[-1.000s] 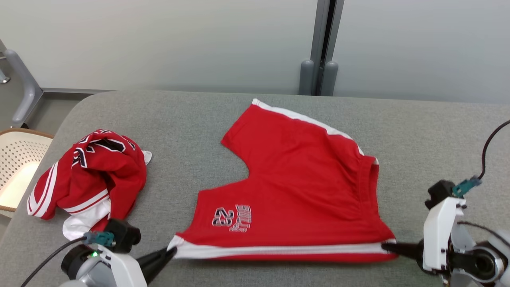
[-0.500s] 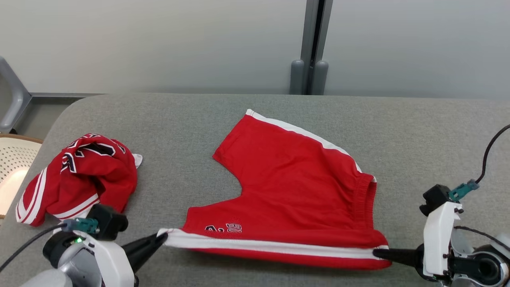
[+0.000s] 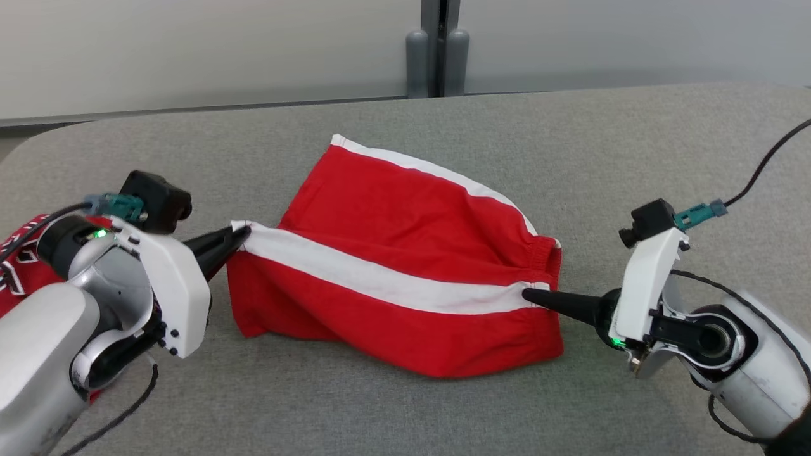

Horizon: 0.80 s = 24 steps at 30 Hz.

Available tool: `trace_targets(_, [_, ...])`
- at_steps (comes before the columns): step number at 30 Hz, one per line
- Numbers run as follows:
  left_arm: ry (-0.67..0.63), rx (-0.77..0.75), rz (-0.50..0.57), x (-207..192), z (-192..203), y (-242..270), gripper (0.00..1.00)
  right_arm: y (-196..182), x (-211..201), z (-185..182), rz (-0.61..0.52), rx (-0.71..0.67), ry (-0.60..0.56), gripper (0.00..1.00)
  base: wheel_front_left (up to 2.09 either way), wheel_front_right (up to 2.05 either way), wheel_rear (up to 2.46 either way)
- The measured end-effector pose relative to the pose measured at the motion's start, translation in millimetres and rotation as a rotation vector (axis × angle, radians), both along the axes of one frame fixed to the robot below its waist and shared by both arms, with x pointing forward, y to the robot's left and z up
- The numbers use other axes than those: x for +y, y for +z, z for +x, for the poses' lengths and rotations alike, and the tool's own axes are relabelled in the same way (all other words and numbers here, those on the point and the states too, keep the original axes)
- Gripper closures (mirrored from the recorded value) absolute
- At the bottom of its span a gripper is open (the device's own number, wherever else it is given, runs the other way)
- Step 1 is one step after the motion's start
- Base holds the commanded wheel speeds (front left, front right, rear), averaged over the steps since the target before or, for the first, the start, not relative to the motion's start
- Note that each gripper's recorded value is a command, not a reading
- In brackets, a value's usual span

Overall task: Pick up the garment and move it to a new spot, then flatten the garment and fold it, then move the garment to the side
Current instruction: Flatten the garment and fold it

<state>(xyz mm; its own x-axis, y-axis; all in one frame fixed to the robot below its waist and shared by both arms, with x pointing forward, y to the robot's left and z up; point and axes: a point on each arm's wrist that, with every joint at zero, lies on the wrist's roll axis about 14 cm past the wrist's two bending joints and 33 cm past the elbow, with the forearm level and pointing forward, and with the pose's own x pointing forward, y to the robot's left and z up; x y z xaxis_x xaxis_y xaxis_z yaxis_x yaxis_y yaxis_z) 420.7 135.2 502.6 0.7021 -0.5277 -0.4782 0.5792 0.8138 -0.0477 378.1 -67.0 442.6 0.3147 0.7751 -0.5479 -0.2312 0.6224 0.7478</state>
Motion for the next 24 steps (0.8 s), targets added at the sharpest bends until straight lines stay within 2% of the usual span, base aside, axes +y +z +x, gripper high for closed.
trace_targets(6, [-0.058, 0.035, 0.135, -15, 49, -23, 1.0, -3, 6, 26, 0.037, -0.011, -0.067, 1.0, 0.0, 0.0, 0.0])
trace_targets(14, [-0.095, 0.022, 0.147, -50, 112, -34, 1.0, -12, -10, 57, 0.044, -0.011, -0.188, 1.0, 0.0, 0.0, 0.0])
trace_targets(24, [-0.111, 0.016, 0.217, -72, 166, -61, 1.0, -16, -21, 84, 0.072, -0.038, -0.295, 1.0, 0.0, 0.0, 0.0])
